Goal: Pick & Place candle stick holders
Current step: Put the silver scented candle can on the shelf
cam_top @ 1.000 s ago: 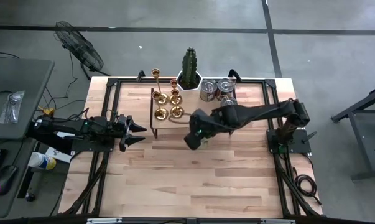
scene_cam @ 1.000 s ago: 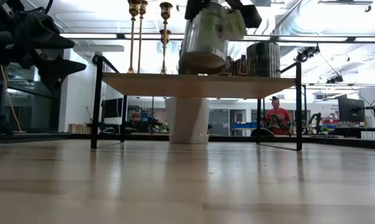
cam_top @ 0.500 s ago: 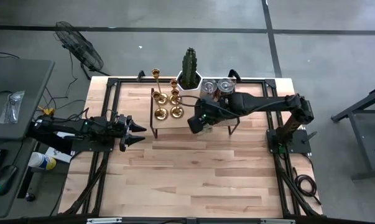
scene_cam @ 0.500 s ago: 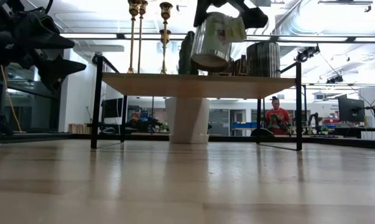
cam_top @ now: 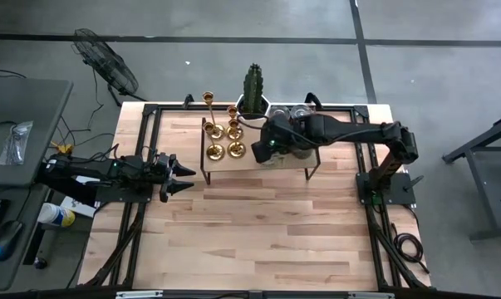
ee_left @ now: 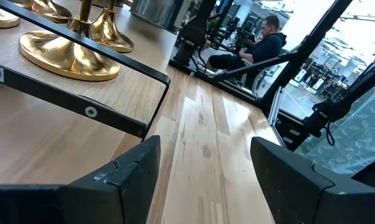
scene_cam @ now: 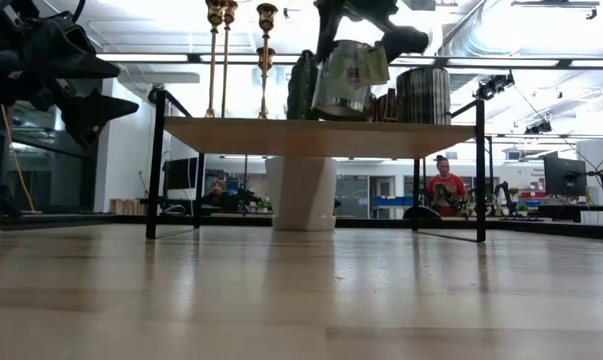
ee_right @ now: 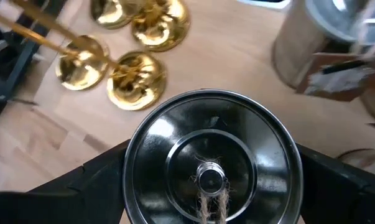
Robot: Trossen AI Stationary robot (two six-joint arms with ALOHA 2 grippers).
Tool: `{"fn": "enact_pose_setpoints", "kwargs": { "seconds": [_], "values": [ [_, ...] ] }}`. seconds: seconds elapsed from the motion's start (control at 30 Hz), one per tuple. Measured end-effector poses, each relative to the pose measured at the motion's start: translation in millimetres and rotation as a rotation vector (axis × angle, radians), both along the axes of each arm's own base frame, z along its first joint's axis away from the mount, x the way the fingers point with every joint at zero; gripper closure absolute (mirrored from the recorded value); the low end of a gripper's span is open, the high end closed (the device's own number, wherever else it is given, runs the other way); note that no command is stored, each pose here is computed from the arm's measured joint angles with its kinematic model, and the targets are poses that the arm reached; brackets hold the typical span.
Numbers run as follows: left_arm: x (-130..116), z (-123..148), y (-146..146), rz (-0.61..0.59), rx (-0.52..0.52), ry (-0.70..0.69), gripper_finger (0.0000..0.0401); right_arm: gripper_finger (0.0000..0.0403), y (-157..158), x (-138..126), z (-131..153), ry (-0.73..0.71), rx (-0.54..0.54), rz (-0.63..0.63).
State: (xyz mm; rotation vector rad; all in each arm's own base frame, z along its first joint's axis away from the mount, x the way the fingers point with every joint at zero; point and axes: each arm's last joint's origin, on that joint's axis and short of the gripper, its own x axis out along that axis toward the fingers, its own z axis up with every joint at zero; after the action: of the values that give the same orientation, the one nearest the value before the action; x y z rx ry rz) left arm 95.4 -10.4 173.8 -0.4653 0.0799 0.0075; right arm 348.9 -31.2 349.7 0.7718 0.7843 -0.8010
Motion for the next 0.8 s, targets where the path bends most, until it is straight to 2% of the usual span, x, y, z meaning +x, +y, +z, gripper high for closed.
{"fn": "enact_pose_setpoints", "kwargs": {
  "seconds": [0.8],
  "values": [
    [0.0, -0.1, 0.0, 0.000, 0.000, 0.000, 0.0155, 0.0052, -20.4, -13.5, -5.2, 0.128, -0.010, -0.076]
  ]
}}
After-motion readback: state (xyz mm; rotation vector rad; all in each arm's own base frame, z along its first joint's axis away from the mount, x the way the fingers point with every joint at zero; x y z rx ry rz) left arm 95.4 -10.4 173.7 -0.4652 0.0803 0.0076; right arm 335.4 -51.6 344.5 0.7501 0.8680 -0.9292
